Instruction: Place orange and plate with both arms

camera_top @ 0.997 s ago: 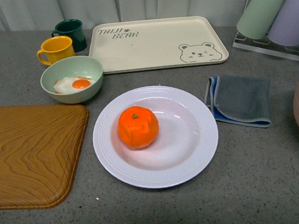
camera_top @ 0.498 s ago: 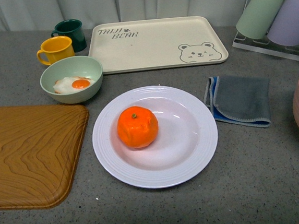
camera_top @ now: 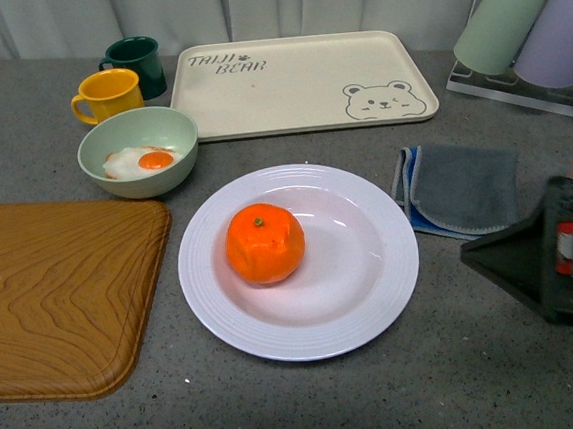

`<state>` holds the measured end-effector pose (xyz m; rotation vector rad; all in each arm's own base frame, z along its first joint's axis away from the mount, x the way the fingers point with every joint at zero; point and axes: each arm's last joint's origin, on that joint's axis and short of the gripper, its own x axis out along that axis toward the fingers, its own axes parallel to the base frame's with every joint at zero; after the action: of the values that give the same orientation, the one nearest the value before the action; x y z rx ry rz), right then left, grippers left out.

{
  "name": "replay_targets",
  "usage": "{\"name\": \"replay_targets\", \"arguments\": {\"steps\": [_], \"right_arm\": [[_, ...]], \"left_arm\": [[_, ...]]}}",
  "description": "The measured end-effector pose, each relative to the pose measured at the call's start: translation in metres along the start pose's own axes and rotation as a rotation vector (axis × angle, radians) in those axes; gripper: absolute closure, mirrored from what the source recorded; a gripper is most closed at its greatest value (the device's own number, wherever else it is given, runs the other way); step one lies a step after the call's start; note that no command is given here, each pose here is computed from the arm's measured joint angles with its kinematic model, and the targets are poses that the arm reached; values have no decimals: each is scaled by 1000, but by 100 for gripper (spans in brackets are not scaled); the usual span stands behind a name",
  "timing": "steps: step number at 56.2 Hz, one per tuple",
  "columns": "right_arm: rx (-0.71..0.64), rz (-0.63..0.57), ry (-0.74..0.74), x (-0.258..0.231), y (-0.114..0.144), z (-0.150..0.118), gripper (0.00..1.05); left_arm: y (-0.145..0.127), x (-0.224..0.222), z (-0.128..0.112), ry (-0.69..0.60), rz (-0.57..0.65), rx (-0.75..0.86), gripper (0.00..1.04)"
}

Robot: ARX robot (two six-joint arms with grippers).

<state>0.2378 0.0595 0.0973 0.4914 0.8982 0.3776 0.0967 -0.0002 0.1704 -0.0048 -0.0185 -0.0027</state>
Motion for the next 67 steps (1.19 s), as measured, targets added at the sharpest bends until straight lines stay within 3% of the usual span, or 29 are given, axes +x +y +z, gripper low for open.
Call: {"name": "replay_targets", "arguments": {"steps": [8, 22, 49, 67], "right_arm": [[147, 15, 50, 26, -10, 11, 9], [272, 21, 123, 70, -18, 26, 9], [379, 53, 209, 122, -4, 33, 9], [436, -74, 278, 133, -9, 36, 74]], "left_arm": [[0, 0, 0, 0, 0, 0, 7], [0, 0, 0, 0, 0, 0, 7], [0, 0, 0, 0, 0, 0, 7], [0, 0, 0, 0, 0, 0, 7]]}}
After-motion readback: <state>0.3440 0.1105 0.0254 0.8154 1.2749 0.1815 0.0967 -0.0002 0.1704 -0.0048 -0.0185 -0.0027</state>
